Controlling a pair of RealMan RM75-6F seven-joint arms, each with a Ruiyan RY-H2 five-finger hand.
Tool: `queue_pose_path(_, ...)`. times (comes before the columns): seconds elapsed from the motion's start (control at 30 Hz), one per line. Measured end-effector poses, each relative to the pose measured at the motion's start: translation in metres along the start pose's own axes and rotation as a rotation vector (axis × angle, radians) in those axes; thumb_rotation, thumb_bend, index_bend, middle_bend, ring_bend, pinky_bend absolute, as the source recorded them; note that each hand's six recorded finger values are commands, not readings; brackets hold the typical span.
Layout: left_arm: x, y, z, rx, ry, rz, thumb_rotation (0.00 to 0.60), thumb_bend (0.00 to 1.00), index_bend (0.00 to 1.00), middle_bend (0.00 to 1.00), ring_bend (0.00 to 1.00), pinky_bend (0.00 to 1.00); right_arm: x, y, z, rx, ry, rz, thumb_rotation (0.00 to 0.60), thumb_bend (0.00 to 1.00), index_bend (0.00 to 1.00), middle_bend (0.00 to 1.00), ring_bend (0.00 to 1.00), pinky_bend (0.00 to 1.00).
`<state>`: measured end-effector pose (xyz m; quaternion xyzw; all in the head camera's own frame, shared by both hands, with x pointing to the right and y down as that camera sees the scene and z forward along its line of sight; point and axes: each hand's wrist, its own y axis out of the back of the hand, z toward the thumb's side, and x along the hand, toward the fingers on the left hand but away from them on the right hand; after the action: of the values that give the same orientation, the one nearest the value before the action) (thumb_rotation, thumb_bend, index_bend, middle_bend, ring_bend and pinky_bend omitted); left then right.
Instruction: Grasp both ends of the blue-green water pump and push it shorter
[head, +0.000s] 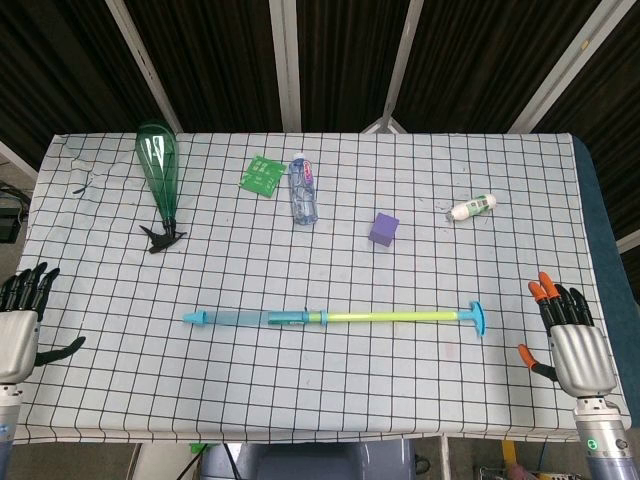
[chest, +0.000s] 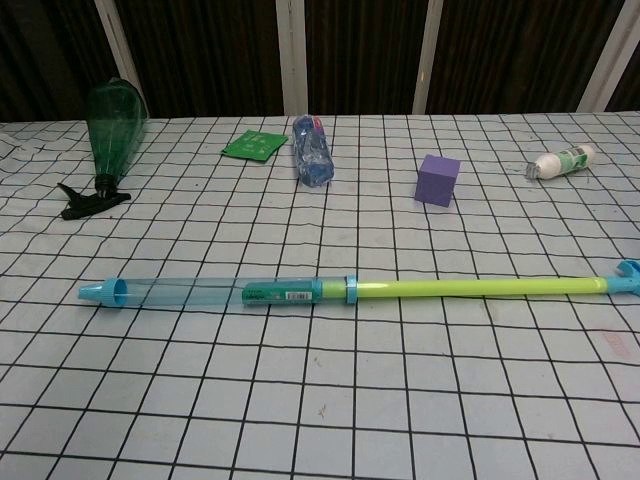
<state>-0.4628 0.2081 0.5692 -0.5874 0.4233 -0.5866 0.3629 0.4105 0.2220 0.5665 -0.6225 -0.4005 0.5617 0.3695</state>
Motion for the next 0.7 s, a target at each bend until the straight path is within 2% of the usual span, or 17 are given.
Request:
queue_pose_path(0.2,-0.001,0.002,-0.001,0.009,-0.005,-0.01,0.6,0.07,0.0,0.0,0.0,0.0,0.001,0.001,0.002,-0.009,0.018,-0.007,0.6,0.32,0.0,0.0,0.0,0.0)
queue_pose_path(0.57,-0.003,0.001,0.002,0.015,-0.018,-0.023,0.6,0.07,0.0,0.0,0.0,0.0,-0.004,-0.005,0.012,-0.028,0.038,0.024,0.6,0.32,0.0,0.0,0.0,0.0)
queue_pose_path(0.63,-0.003,0.0,0.002,0.012,-0.018,-0.033,0.6,0.07,0.0,0.0,0.0,0.0,-0.008,-0.006,0.017,-0.02,0.046,0.029,0.6,0.32,0.03,0.0,0.0,0.0)
queue_pose_path(0.7,-0.003,-0.001,0.003,0.014,-0.021,-0.035,0.6,0.07,0.0,0.0,0.0,0.0,-0.013,-0.009,0.024,-0.009,0.056,0.036,0.6,0.32,0.12,0.0,0.0,0.0)
